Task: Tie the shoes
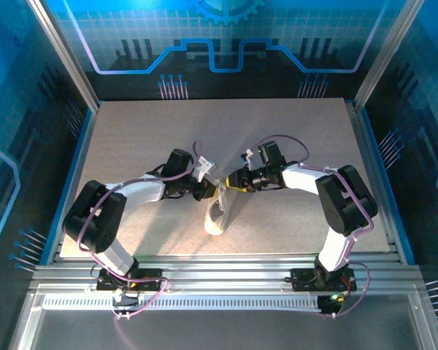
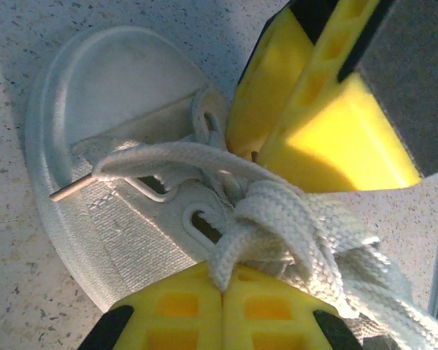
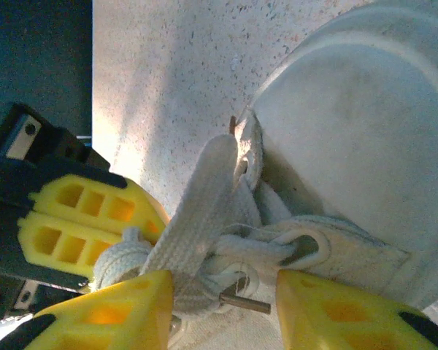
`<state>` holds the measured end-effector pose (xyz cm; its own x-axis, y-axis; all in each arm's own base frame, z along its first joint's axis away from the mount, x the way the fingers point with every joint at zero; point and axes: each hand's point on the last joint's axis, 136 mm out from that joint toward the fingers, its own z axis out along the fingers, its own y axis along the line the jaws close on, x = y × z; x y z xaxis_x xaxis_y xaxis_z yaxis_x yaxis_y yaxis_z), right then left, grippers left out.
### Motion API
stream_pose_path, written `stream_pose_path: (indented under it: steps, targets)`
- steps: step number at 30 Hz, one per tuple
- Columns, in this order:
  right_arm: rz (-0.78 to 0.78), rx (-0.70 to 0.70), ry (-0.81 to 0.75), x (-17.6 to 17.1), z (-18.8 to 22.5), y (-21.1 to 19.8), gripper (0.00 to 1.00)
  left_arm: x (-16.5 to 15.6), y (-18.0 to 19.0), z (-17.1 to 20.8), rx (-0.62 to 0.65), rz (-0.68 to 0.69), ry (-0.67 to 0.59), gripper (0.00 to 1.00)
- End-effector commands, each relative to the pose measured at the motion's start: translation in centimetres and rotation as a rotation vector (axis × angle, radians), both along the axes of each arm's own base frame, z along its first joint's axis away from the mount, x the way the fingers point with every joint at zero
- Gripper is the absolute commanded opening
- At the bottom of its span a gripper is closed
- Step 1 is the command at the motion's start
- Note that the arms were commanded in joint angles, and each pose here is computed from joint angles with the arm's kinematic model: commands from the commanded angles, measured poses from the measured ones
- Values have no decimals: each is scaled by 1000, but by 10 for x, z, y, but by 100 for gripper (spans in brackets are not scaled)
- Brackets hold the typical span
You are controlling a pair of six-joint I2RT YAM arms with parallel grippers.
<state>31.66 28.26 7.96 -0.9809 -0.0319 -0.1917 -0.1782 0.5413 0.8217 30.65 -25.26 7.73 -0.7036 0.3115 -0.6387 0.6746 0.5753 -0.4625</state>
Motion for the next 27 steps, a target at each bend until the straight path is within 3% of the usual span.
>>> stream_pose_path:
  steps: [1,12,18,27]
  targets:
    - [-10,42,17,-4,9,8,39,-18,-1,-14,21,-32,53,1]
    - [-62,49,-11,-2,25,3,29,-24,3,-12,38,-32,43,1]
    - [-75,29,-39,-3,33,-2,17,-25,3,-8,38,-31,27,1]
    - [-75,32,-8,-7,21,2,20,-28,-1,-7,36,-42,19,1]
